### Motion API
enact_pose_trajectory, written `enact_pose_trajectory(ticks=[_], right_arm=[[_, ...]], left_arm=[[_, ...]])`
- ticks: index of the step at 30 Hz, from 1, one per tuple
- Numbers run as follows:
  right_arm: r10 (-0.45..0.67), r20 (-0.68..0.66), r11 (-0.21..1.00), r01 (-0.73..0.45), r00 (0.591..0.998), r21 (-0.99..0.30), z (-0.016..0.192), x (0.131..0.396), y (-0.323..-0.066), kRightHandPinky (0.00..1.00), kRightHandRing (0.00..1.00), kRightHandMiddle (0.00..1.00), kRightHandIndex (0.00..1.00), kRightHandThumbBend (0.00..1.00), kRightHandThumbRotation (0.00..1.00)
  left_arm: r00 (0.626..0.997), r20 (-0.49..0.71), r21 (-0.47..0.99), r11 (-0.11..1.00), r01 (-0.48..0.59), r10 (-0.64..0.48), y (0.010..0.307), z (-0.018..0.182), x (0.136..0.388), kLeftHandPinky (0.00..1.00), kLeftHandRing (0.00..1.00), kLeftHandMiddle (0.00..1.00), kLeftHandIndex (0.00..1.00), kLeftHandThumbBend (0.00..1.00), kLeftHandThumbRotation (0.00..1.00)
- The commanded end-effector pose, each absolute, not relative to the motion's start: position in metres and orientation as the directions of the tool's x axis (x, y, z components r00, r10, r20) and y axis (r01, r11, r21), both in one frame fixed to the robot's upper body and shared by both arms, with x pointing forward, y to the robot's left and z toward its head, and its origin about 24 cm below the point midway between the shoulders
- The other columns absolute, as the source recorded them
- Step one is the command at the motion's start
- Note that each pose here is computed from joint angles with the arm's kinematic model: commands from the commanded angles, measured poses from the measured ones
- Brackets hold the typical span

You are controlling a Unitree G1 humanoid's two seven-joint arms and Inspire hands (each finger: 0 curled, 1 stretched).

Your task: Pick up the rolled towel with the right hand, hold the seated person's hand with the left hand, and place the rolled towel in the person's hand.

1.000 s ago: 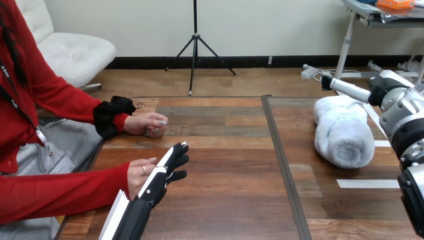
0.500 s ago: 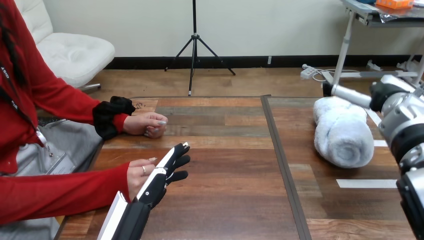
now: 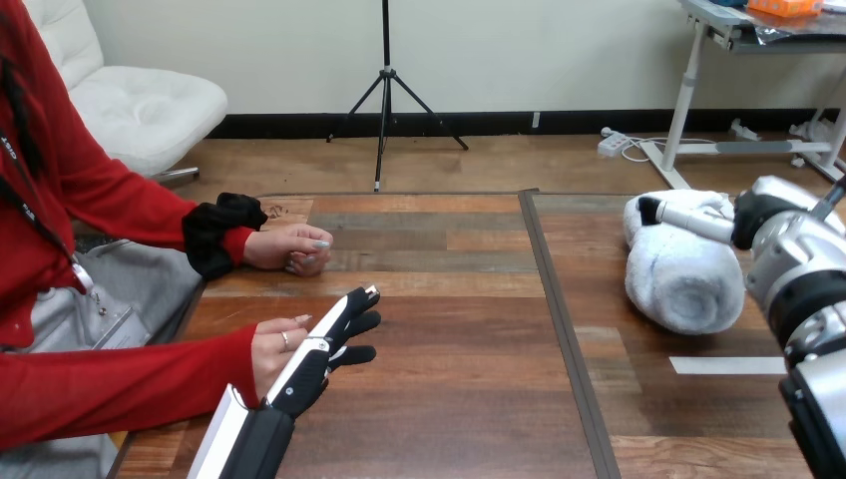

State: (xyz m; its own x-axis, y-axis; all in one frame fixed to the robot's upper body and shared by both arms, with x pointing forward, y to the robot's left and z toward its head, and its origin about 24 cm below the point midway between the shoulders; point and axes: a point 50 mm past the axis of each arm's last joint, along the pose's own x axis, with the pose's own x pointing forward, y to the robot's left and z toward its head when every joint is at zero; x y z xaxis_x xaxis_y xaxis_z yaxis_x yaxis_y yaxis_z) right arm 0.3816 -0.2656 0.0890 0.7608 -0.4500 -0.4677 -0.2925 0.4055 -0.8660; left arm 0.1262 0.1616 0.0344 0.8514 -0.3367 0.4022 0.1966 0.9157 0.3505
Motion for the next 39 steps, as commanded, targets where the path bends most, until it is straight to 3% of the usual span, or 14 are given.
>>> enact_pose_trajectory(ticks=[1, 2, 7, 11, 12, 13, 15, 24, 39], right_arm=[[-0.444, -0.416, 0.4, -0.24, 0.794, -0.884, 0.095, 0.388, -0.255, 1.0, 1.0, 1.0, 1.0, 1.0, 0.98], [-0.442, -0.417, 0.402, -0.24, 0.794, -0.884, 0.094, 0.387, -0.254, 1.0, 1.0, 1.0, 1.0, 1.0, 0.98], [-0.431, -0.422, 0.381, -0.264, 0.797, -0.886, 0.089, 0.386, -0.253, 0.39, 1.0, 1.0, 1.0, 1.0, 0.97], [-0.416, -0.447, 0.366, -0.304, 0.792, -0.879, 0.083, 0.384, -0.252, 0.13, 1.0, 1.0, 1.0, 1.0, 0.99], [-0.413, -0.453, 0.366, -0.312, 0.79, -0.877, 0.082, 0.384, -0.251, 0.1, 1.0, 1.0, 1.0, 1.0, 0.99], [-0.392, -0.491, 0.362, -0.36, 0.778, -0.86, 0.076, 0.382, -0.249, 0.01, 1.0, 1.0, 1.0, 1.0, 1.0], [-0.368, -0.534, 0.356, -0.415, 0.761, -0.837, 0.07, 0.38, -0.246, 0.0, 1.0, 1.0, 1.0, 1.0, 1.0], [-0.349, -0.568, 0.339, -0.464, 0.745, -0.818, 0.059, 0.376, -0.241, 0.0, 1.0, 1.0, 1.0, 0.98, 1.0], [-0.332, -0.598, 0.365, -0.486, 0.729, -0.794, 0.049, 0.372, -0.236, 0.0, 1.0, 1.0, 1.0, 0.98, 1.0]], left_arm=[[0.802, 0.492, 0.358, 0.918, 0.169, -0.339, 0.161, 0.051, 0.131, 0.78, 0.87, 0.92, 0.92, 1.0, 0.54], [0.801, 0.493, 0.35, 0.92, 0.176, -0.34, 0.161, 0.051, 0.13, 0.77, 0.87, 0.92, 0.92, 1.0, 0.54], [0.797, 0.496, 0.337, 0.923, 0.189, -0.344, 0.16, 0.052, 0.129, 0.78, 0.88, 0.92, 0.92, 1.0, 0.53], [0.796, 0.498, 0.338, 0.923, 0.187, -0.344, 0.16, 0.053, 0.129, 0.79, 0.88, 0.92, 0.92, 1.0, 0.54], [0.796, 0.498, 0.336, 0.923, 0.188, -0.344, 0.16, 0.053, 0.128, 0.79, 0.88, 0.92, 0.92, 1.0, 0.54], [0.794, 0.501, 0.332, 0.923, 0.192, -0.345, 0.158, 0.053, 0.128, 0.8, 0.88, 0.93, 0.93, 1.0, 0.55], [0.79, 0.504, 0.328, 0.924, 0.197, -0.348, 0.157, 0.054, 0.127, 0.8, 0.88, 0.93, 0.93, 1.0, 0.54], [0.79, 0.505, 0.323, 0.925, 0.2, -0.348, 0.156, 0.054, 0.126, 0.8, 0.89, 0.93, 0.93, 1.0, 0.53], [0.789, 0.505, 0.323, 0.925, 0.202, -0.349, 0.156, 0.055, 0.123, 0.82, 0.89, 0.94, 0.93, 1.0, 0.53]])
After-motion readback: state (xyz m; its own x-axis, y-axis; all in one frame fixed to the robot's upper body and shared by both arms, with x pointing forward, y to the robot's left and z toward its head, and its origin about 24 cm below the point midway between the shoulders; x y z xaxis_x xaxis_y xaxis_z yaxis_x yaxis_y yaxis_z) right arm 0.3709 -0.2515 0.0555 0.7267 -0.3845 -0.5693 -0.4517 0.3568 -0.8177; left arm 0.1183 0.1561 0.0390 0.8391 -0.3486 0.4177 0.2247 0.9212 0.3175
